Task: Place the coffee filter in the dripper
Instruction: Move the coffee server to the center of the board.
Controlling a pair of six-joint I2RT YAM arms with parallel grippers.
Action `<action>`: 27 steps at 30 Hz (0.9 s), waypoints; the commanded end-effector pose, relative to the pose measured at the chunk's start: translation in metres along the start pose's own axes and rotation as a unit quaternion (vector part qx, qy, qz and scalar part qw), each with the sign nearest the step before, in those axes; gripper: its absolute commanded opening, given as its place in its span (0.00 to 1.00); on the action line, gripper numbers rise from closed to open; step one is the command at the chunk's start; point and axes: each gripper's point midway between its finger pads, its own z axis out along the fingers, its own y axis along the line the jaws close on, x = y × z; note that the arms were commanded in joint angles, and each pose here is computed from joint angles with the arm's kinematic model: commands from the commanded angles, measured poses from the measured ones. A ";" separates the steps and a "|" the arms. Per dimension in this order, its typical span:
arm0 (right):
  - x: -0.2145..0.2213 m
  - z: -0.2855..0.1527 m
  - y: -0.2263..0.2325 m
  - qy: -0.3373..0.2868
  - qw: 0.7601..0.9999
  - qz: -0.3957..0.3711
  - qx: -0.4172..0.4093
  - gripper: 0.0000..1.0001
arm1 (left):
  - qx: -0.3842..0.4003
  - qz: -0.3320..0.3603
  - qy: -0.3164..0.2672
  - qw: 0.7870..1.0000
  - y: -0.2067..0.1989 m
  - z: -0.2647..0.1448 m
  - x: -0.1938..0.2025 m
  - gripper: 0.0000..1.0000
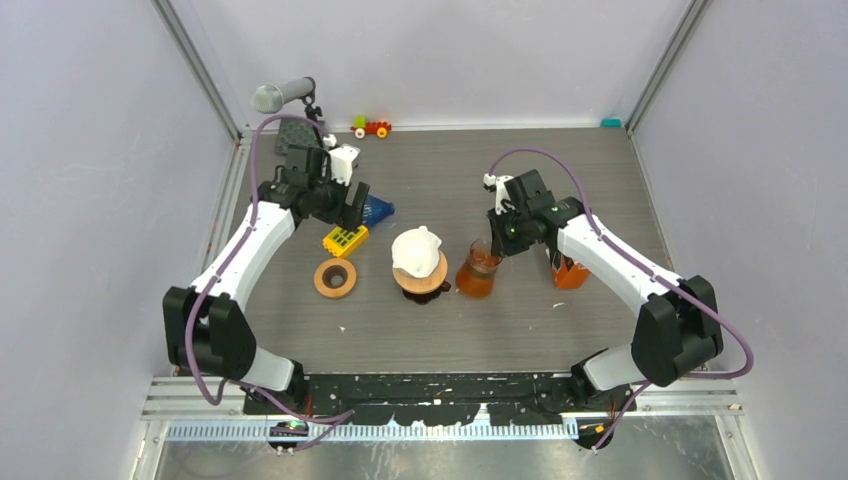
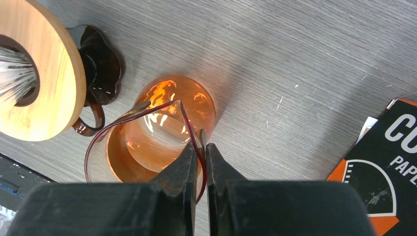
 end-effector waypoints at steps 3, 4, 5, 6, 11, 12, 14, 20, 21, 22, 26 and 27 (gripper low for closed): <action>-0.019 -0.020 0.009 -0.049 0.998 -0.024 -0.013 0.07 | -0.009 0.014 -0.052 0.999 0.013 0.029 -0.038 0.87; -0.019 -0.021 0.008 -0.047 0.998 -0.026 -0.010 0.07 | -0.010 0.011 -0.049 0.999 0.014 0.034 -0.038 0.87; -0.017 -0.021 0.007 -0.044 0.999 -0.027 -0.006 0.06 | -0.010 0.009 -0.049 0.999 0.015 0.037 -0.040 0.86; -0.016 -0.022 0.004 -0.041 0.999 -0.030 0.001 0.06 | -0.010 0.007 -0.048 0.999 0.016 0.041 -0.041 0.86; -0.012 -0.019 -0.008 -0.036 0.998 -0.041 0.030 0.06 | -0.015 -0.001 -0.034 0.999 0.018 0.050 -0.032 0.85; -0.012 -0.018 -0.009 -0.037 0.998 -0.042 0.033 0.06 | -0.019 -0.001 -0.029 0.999 0.019 0.050 -0.029 0.85; -0.012 -0.016 -0.010 -0.035 0.998 -0.043 0.035 0.06 | -0.025 0.004 -0.017 1.000 0.021 0.049 -0.022 0.85; -0.011 -0.011 -0.013 -0.030 0.998 -0.045 0.040 0.14 | -0.030 0.032 0.044 0.998 0.021 0.036 0.019 0.86; -0.011 -0.010 -0.012 -0.029 0.998 -0.045 0.038 0.15 | -0.032 0.038 0.054 0.997 0.021 0.034 0.028 0.86; -0.010 -0.009 -0.012 -0.028 0.998 -0.044 0.037 0.17 | -0.031 0.044 0.063 0.997 0.020 0.032 0.037 0.86; -0.011 -0.009 -0.009 -0.028 0.998 -0.045 0.029 0.32 | -0.010 0.084 0.072 0.994 0.011 0.019 0.062 0.86; -0.012 -0.010 -0.008 -0.031 0.998 -0.046 0.026 0.37 | -0.005 0.092 0.068 0.993 0.008 0.015 0.065 0.86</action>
